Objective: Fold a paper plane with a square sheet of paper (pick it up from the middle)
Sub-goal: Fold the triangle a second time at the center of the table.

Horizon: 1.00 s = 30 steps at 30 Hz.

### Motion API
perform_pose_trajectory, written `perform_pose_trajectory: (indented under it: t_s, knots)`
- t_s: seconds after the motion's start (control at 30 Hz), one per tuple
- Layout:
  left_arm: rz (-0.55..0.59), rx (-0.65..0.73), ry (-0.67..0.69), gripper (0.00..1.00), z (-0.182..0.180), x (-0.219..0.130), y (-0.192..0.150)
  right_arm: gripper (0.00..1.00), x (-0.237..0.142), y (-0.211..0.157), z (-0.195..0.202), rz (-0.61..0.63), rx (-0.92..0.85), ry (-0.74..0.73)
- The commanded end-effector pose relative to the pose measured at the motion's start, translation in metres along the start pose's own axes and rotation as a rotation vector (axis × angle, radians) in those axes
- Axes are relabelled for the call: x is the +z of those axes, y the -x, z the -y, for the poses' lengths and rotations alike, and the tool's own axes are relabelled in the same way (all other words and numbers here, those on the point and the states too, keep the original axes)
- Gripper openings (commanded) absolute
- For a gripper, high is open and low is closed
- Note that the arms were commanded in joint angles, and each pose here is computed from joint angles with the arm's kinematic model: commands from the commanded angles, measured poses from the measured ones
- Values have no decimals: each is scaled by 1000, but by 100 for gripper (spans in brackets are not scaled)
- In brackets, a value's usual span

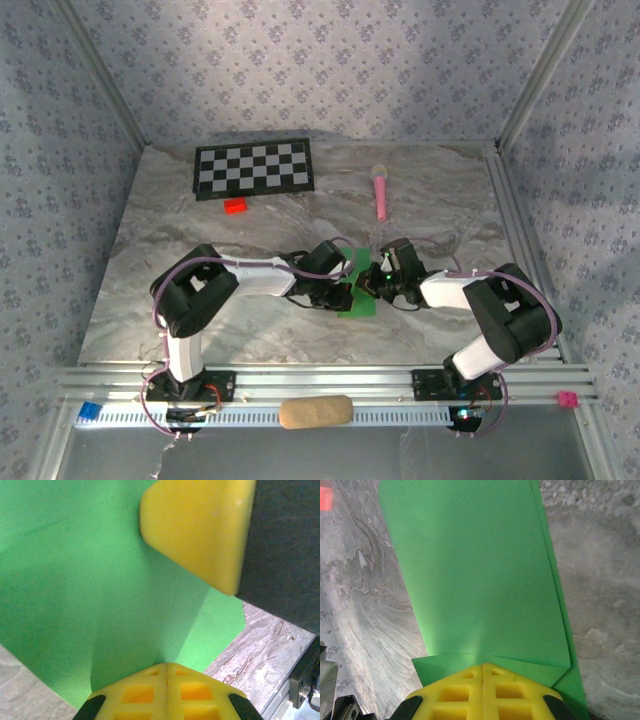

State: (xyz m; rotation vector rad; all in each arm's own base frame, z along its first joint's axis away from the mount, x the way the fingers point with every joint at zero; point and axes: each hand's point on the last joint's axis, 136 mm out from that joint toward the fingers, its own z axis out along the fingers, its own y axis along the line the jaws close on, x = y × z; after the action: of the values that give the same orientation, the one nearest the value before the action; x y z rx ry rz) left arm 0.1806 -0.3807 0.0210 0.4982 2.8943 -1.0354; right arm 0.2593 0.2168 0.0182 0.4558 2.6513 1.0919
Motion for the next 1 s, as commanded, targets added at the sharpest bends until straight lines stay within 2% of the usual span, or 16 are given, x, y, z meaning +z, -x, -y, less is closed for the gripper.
perform_pose_trajectory:
  t_s: [0.0, 0.97]
  knots:
    - [-11, 12, 25, 4, -8, 2, -10, 0, 1, -16, 52, -36, 52, -172]
    - [22, -76, 21, 5, -31, -17, -44, 0, 5, -18, 57, -52, 50, -180]
